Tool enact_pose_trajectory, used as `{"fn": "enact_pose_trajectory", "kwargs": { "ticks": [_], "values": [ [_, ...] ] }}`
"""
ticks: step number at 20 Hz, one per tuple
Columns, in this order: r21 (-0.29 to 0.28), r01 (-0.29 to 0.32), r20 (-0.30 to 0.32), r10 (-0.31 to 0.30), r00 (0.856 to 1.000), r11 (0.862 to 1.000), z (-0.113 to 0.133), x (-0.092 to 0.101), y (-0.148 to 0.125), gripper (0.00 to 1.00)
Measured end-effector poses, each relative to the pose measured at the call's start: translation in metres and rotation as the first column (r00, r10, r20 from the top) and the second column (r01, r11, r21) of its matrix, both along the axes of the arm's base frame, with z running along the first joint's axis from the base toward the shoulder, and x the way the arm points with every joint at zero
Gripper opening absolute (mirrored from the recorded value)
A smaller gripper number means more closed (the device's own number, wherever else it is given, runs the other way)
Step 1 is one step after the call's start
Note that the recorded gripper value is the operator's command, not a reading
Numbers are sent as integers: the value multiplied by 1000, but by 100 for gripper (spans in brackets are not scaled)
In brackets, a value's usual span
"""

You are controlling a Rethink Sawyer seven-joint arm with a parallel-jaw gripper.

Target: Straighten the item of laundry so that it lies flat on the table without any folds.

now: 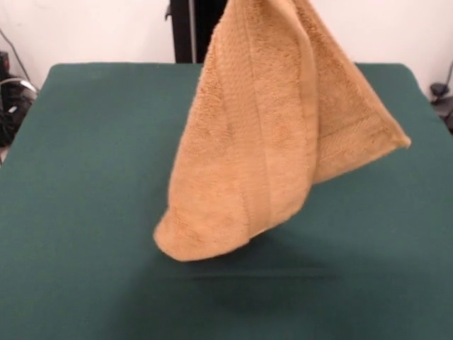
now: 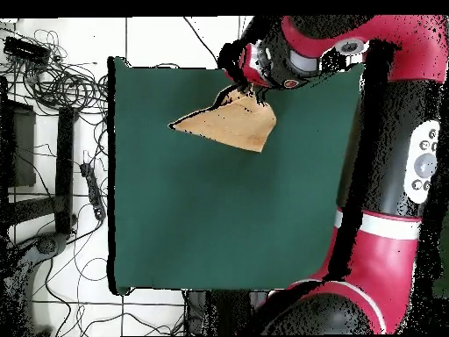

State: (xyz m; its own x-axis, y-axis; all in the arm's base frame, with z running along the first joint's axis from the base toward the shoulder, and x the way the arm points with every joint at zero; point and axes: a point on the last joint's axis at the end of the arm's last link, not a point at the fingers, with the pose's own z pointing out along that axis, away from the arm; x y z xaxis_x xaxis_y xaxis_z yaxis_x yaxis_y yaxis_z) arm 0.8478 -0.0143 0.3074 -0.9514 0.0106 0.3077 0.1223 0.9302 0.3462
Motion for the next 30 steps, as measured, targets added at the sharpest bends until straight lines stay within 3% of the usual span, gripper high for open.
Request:
{"fn": "enact_pose_trajectory", "kwargs": {
  "ticks": [10,18,22,30],
  "values": [
    [5,-7,111,7,994,1000,0,-9,6,0],
    [17,-14,42,13,999,1000,13,-3,9,0],
    [-6,-1,9,1,1000,1000,15,1,4,0],
    [-46,81,27,-79,996,996,1,19,-21,0]
  ]
}}
